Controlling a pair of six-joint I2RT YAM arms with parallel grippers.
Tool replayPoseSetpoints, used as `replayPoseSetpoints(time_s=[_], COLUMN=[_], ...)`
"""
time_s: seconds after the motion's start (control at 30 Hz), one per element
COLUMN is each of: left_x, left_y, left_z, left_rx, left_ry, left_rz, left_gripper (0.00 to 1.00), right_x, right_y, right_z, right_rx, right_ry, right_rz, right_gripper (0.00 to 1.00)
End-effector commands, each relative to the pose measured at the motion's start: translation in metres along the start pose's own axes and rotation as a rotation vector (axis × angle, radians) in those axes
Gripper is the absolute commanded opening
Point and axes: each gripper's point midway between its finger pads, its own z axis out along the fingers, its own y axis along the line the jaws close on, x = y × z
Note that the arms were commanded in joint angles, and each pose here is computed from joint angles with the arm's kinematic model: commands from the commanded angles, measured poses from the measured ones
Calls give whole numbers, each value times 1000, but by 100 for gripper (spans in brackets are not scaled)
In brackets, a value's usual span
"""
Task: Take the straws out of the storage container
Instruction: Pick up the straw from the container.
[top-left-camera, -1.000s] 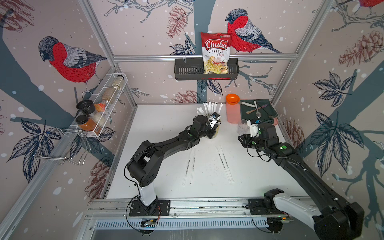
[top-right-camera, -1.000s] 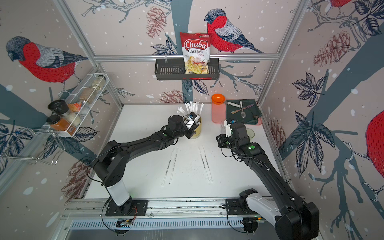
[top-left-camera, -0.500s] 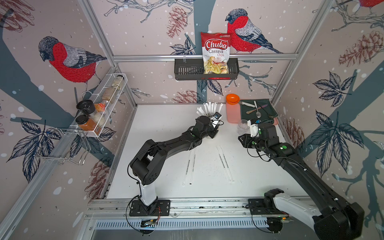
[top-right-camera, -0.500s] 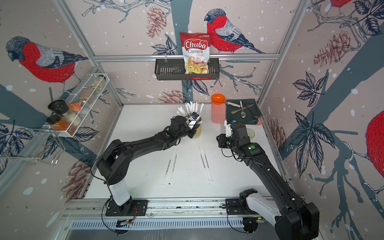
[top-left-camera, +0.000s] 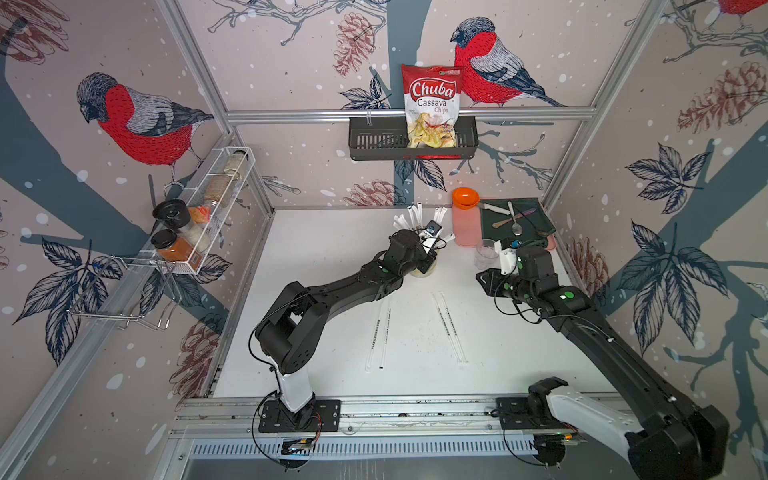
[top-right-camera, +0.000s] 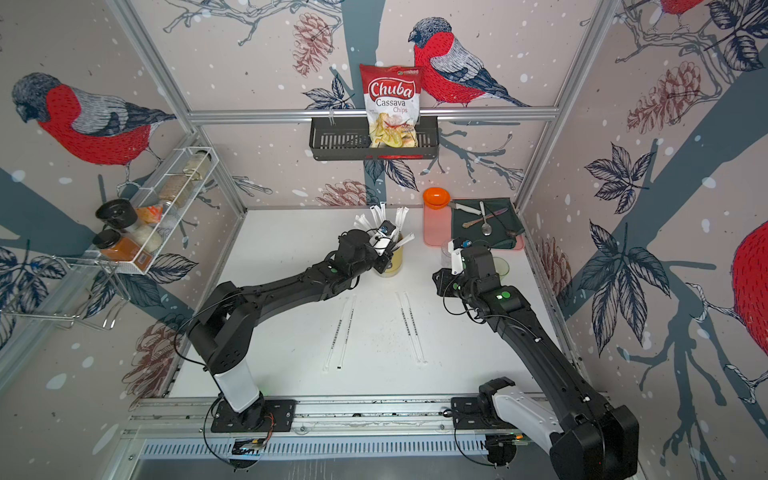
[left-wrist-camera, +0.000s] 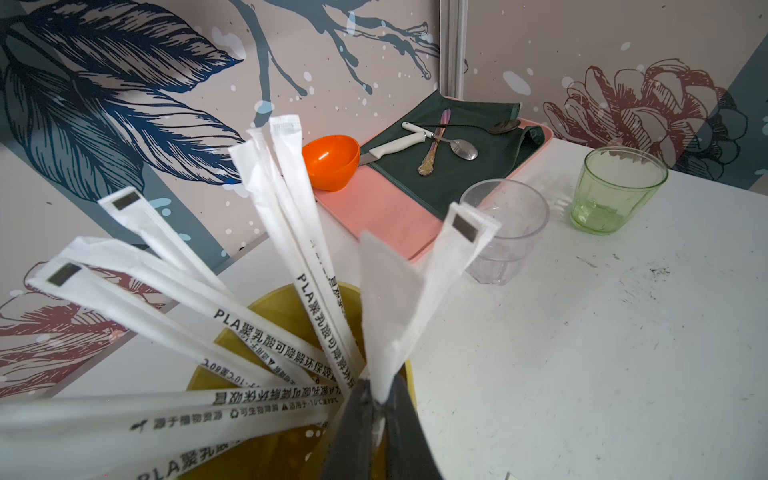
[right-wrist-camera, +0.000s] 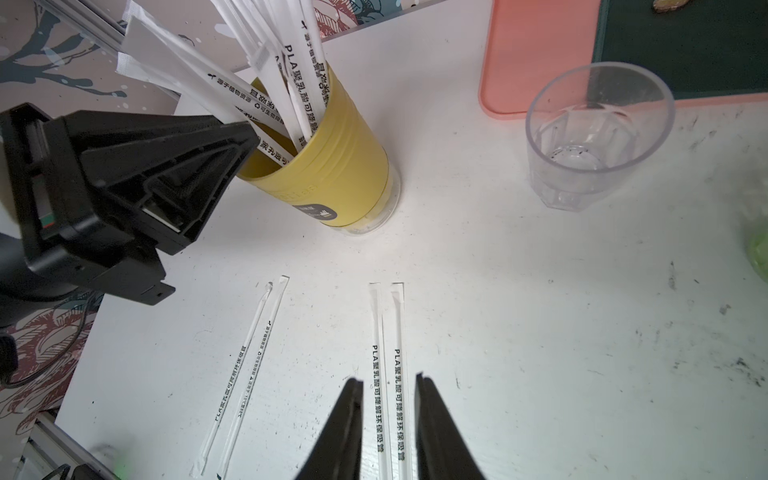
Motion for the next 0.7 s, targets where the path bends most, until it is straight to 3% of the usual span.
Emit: replayPoseSetpoints(time_s=[0.0, 0.3, 0.67], left_x=[-9, -22, -74], left_y=[0, 12, 19], left_z=[-4, -23, -74], left_rx=[-12, -109, -111], left_ry=[-14, 2, -118], left_rz=[20, 67, -28], left_gripper=[10, 5, 0], right_x=[-4, -4, -6], right_y=[4, 7, 13], right_z=[-2, -5, -11], right_rx=[-19, -34, -55], right_ry=[-16, -19, -36], right_rz=[-14, -9, -1], right_gripper=[27, 27, 27])
